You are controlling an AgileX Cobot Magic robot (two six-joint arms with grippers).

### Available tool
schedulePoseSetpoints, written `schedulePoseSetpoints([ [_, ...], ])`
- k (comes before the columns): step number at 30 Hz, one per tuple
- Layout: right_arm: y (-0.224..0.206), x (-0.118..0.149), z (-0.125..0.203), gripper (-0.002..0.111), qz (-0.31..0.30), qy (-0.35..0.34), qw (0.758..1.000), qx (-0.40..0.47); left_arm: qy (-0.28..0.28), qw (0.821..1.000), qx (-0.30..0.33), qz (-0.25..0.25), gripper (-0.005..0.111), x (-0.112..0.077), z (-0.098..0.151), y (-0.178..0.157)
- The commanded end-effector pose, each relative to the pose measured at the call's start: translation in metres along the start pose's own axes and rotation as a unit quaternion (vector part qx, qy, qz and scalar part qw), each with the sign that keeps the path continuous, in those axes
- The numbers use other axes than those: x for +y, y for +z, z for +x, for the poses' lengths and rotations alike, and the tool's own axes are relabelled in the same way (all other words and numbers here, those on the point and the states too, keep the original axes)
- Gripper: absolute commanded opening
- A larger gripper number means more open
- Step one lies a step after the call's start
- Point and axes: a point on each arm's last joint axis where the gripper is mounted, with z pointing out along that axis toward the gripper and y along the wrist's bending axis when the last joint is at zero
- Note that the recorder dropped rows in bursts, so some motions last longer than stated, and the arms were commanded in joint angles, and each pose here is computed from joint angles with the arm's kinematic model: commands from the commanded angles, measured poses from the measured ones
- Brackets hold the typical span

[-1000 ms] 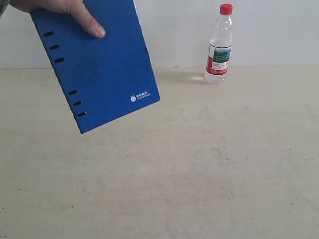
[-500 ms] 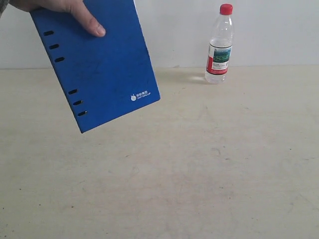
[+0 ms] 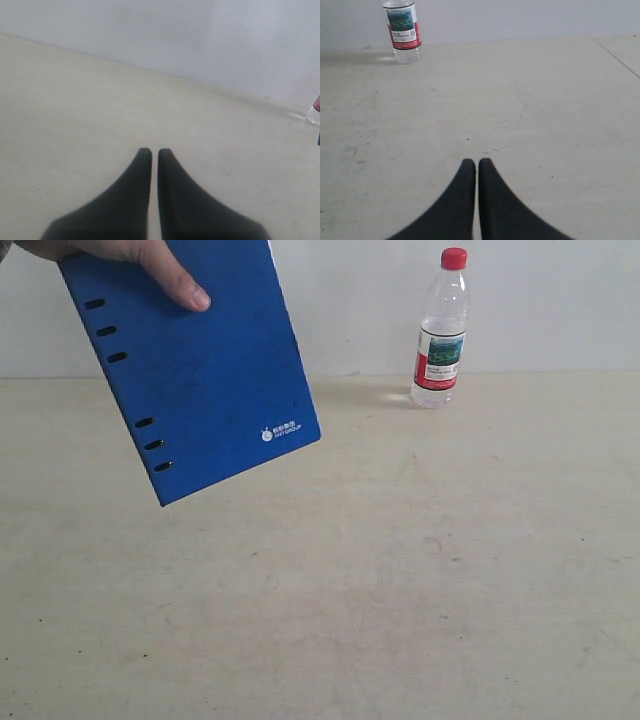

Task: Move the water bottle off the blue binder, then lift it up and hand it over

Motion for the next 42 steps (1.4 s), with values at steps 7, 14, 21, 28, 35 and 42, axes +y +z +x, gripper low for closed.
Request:
schedulePoseSetpoints([
  [7,-0.0007,-0.0001,-0.0020,0.000,0.001,-0.002,1.000,-0.009,-0.002,1.000,-0.005,0.004,0.004,-0.0004,-0.0006,-0.0002],
  [14,-0.0007,-0.0001,-0.0020,0.000,0.001,-0.002,1.000,-0.009,-0.002,1.000,-0.005,0.004,0.004,-0.0004,-0.0006,-0.0002],
  [21,-0.0007,-0.0001,-0.0020,0.000,0.001,-0.002,1.000,-0.009,-0.002,1.000,-0.005,0.004,0.004,-0.0004,-0.0006,-0.0002],
  [28,-0.0010,-0.0022,-0.0085,0.000,0.014,-0.029,0.998,-0.045,-0.002,1.000,-0.005,0.004,0.004,-0.0004,-0.0006,-0.0002],
  [35,-0.0009,-0.0024,-0.0069,0.000,0.013,0.021,0.999,-0.036,-0.002,1.000,-0.005,0.004,0.004,-0.0004,-0.0006,-0.0002],
  [42,-0.0008,-0.0021,-0.0058,0.000,0.011,0.029,0.999,-0.030,-0.002,1.000,-0.005,0.004,0.004,-0.0004,-0.0006,-0.0002],
])
